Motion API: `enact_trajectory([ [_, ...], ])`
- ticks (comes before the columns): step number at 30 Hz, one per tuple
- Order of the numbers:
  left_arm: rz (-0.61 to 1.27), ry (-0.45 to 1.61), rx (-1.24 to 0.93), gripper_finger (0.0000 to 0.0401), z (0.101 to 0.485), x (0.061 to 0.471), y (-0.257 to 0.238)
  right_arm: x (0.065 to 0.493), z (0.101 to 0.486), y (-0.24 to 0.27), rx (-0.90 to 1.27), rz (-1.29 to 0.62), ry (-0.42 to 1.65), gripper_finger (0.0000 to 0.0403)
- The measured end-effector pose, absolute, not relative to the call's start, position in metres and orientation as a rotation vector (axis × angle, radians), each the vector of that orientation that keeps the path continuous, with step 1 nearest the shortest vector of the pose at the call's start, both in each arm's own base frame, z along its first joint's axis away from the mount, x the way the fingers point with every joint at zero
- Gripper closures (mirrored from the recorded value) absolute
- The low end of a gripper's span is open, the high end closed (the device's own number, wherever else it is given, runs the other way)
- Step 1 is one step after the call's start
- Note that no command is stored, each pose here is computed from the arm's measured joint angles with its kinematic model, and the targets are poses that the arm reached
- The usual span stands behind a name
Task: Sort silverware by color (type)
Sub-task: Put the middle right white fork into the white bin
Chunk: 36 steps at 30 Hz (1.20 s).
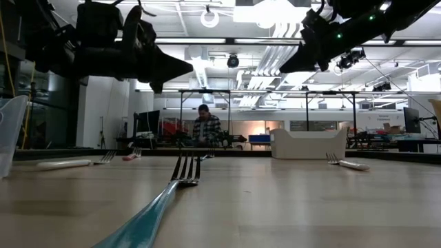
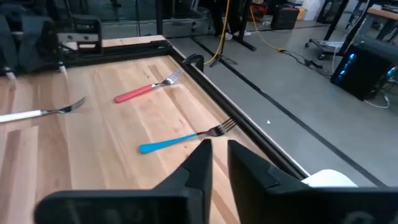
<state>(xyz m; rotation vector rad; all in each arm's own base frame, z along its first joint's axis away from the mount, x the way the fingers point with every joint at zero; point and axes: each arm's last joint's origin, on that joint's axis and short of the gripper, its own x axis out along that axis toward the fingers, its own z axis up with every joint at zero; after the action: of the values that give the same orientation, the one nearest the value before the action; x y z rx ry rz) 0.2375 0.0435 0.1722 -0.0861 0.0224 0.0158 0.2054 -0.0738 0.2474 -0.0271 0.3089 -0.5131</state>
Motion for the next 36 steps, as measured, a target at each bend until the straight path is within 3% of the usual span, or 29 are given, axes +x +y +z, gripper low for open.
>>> enact_trajectory([
  [9, 0.016, 0.033, 0.005, 0.0401, 0.171, 0.237, 0.044, 0.21, 0.241, -0.075, 0.067, -0.533, 0.318, 0.0301],
  [15, 0.03, 0.033, 0.047, 0.0401, 0.171, 0.237, 0.047, 0.219, 0.223, -0.079, 0.197, -0.59, 0.441, 0.0297],
  [26, 0.087, 0.071, -0.092, 0.0401, 0.169, 0.236, 0.06, 0.228, 0.231, -0.081, 0.269, -0.619, 0.738, 0.0297],
  [36, 0.147, 0.085, -0.078, 0.0401, 0.167, 0.235, 0.061, 0.214, 0.212, -0.039, 0.504, -0.722, 0.936, 0.0297],
])
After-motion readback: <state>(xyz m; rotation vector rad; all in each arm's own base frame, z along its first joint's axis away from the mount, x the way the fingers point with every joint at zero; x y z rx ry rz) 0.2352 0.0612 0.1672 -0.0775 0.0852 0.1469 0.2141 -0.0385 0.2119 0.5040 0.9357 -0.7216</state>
